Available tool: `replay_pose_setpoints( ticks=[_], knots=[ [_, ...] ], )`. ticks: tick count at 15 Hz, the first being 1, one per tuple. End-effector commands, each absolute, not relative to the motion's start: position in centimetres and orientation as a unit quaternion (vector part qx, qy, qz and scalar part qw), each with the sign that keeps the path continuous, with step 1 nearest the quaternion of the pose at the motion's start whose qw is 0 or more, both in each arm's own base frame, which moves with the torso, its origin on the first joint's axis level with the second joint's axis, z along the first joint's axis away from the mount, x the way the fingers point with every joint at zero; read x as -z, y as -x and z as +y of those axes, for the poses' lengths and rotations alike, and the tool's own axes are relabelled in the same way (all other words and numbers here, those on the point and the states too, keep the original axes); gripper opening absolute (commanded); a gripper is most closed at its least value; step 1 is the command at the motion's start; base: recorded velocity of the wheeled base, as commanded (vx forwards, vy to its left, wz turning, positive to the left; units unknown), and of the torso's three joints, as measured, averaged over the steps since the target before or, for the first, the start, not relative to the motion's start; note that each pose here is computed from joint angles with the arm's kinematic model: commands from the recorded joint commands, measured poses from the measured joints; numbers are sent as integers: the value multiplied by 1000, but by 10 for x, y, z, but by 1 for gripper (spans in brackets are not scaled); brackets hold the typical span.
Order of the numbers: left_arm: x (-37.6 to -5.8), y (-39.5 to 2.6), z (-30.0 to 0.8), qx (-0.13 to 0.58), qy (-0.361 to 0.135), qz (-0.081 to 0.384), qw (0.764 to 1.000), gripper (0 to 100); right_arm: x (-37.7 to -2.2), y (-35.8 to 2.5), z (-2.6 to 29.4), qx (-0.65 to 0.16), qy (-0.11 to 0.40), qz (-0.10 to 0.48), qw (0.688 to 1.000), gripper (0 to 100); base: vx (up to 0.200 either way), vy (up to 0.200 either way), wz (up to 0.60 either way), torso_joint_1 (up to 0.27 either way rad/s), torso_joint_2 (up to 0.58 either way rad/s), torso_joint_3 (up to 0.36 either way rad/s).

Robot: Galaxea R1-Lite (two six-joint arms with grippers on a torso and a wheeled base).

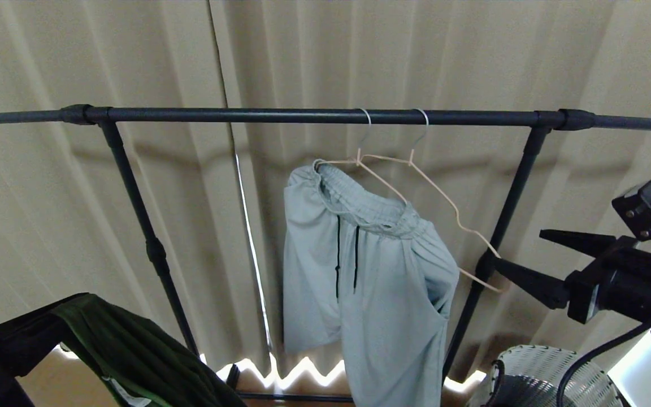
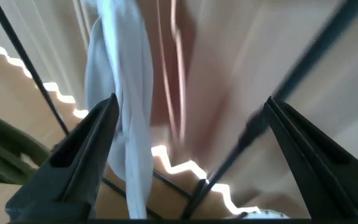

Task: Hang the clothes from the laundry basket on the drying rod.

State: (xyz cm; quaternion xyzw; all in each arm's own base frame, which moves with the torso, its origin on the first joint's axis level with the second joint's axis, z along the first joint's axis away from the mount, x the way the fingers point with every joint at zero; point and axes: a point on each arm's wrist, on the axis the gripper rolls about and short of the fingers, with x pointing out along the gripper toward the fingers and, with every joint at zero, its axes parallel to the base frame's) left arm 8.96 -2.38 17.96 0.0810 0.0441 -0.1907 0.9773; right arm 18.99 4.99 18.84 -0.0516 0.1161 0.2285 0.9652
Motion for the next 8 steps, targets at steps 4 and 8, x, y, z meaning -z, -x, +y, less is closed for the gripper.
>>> replay_pose_setpoints(
  ticks=[4, 8],
  knots=[
    [-174, -89, -24, 192, -92, 52, 976, 0, -228, -241, 65, -232, 47, 153, 959, 100, 0, 0, 0, 0, 0, 0],
    [-174, -88, -23, 192, -92, 50, 976, 0, -229, -275, 83, -240, 53, 194, 950, 100, 0, 0, 0, 0, 0, 0]
  ],
)
